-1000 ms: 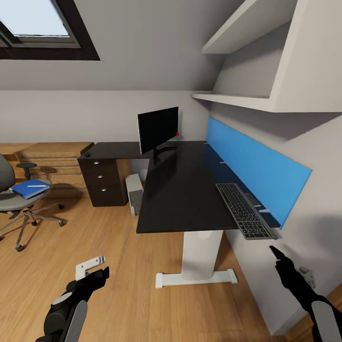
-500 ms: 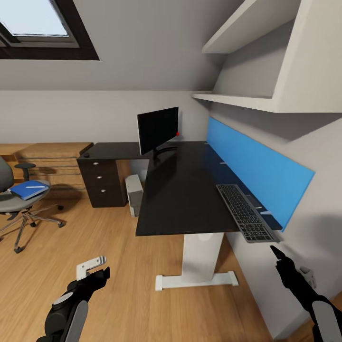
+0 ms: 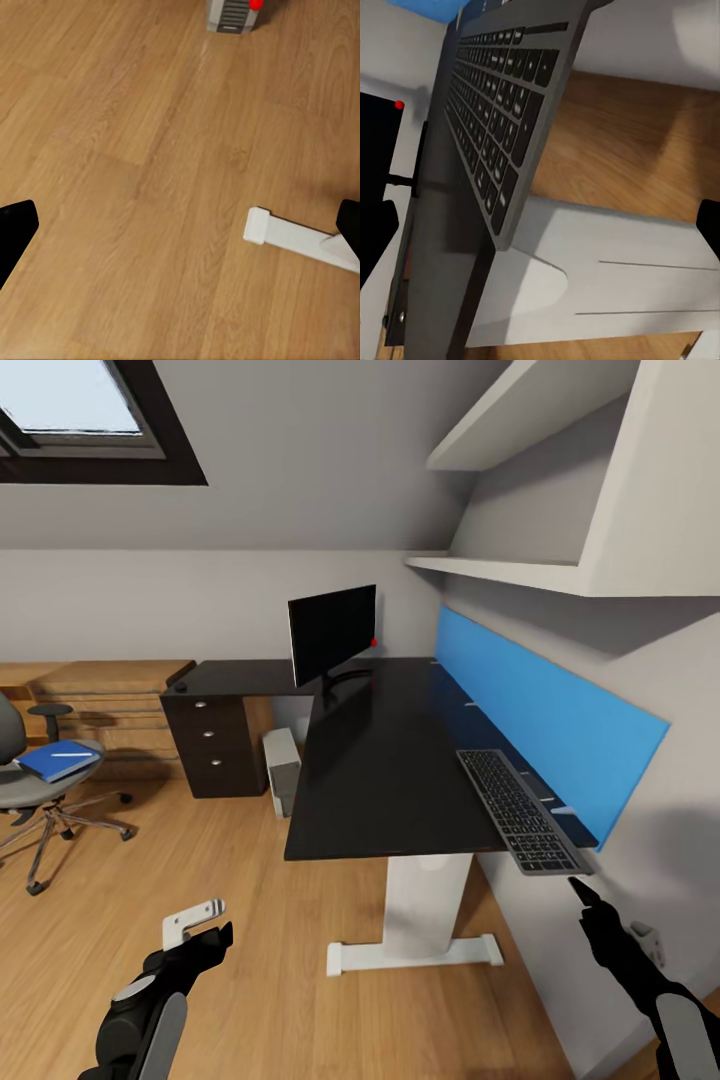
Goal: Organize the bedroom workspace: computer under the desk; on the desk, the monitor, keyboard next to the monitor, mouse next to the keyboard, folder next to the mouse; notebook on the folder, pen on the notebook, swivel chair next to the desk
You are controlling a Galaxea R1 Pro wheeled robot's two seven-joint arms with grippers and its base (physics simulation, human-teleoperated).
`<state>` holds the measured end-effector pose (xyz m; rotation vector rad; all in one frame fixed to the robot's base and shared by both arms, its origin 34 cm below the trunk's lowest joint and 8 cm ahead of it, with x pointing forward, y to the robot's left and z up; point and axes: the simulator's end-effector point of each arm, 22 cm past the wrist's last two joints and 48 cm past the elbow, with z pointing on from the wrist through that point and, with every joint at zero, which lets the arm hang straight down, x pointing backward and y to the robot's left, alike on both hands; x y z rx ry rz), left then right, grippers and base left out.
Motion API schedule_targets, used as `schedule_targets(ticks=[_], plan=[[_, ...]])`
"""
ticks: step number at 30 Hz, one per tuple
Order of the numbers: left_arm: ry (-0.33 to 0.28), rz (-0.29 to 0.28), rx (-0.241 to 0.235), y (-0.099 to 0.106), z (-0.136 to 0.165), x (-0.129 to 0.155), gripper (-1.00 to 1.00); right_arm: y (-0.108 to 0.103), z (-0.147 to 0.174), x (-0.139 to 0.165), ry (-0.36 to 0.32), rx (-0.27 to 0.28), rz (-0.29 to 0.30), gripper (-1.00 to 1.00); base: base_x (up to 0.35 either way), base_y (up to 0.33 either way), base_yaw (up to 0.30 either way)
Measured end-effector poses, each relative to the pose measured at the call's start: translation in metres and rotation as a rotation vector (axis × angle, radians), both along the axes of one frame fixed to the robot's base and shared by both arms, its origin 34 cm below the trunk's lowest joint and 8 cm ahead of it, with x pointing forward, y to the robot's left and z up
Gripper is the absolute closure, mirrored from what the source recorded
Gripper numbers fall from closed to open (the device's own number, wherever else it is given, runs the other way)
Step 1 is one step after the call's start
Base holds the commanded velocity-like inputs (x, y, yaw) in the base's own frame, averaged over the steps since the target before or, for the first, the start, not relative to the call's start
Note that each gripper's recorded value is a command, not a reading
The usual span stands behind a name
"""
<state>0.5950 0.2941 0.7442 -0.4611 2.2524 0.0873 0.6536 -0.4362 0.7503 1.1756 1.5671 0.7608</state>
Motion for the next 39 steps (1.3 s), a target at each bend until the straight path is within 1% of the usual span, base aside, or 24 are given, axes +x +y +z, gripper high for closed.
schedule_targets(ticks=[14, 26, 39], plan=[[0.001, -0.007, 0.002, -0.003, -0.025, -0.002, -1.00, 0.001, -0.025, -0.002, 0.002, 0.000, 0.001, -1.00, 0.000, 0.000, 0.000], [0.001, -0.011, 0.000, -0.004, -0.025, -0.001, -1.00, 0.002, -0.025, -0.001, 0.001, 0.000, 0.003, -1.00, 0.003, 0.000, 0.000], [0.002, -0.013, 0.000, -0.005, -0.026, -0.001, -1.00, 0.003, -0.025, -0.001, 0.000, 0.000, 0.005, -1.00, 0.114, 0.006, 0.000]])
